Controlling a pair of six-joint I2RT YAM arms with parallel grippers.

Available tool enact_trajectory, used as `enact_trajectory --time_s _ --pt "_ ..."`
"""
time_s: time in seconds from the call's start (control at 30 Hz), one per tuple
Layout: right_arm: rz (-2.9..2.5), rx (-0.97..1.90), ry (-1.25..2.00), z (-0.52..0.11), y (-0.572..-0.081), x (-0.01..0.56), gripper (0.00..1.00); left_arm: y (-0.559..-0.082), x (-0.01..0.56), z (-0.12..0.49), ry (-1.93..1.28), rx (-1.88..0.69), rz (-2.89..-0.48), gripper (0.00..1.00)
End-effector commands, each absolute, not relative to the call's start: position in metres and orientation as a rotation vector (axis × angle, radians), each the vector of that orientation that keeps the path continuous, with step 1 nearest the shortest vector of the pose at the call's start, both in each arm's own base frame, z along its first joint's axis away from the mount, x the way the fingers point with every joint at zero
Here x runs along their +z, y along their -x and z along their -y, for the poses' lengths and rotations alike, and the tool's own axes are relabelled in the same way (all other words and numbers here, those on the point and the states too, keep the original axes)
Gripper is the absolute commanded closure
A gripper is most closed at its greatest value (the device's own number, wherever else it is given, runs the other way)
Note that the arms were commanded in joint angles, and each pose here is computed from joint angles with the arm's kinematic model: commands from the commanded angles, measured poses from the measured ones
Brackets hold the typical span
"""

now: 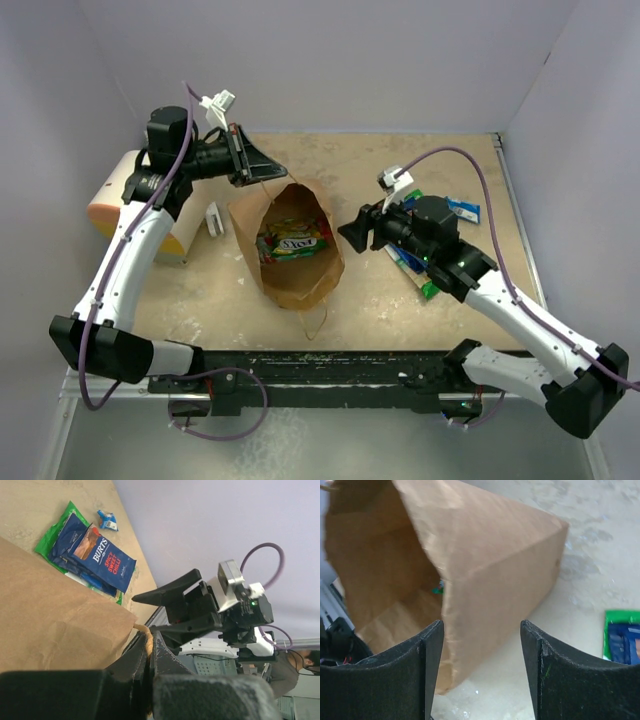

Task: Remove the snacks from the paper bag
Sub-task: Place the snack at the center of the board, then take out the snack from the paper bag.

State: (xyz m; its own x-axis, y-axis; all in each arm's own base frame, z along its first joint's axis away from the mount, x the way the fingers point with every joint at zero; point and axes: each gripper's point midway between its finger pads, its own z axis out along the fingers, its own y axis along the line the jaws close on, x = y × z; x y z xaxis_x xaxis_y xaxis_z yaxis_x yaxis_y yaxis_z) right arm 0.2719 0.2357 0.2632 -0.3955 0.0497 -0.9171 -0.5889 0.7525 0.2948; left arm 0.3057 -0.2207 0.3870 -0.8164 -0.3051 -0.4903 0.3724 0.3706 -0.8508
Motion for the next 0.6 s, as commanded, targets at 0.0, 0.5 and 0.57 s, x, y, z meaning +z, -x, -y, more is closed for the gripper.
enact_trajectory --time_s 0.0,0.5,0.57 --pt "-1.625 0.749 0.616 -0.265 -0.265 0.32 0.35 -0.3 0.409 0.217 -0.091 -1.481 -1.954 1.0" --pt "-1.199 0.598 1.368 -0.351 -0.2 0.311 0.3 -0.295 0.413 0.216 -0.104 -1.475 -1.944 1.0" --pt "-1.211 0.537 1.46 -0.359 -0.204 0.289 0.31 -0.295 0.413 0.216 -0.11 -1.474 -1.941 1.0"
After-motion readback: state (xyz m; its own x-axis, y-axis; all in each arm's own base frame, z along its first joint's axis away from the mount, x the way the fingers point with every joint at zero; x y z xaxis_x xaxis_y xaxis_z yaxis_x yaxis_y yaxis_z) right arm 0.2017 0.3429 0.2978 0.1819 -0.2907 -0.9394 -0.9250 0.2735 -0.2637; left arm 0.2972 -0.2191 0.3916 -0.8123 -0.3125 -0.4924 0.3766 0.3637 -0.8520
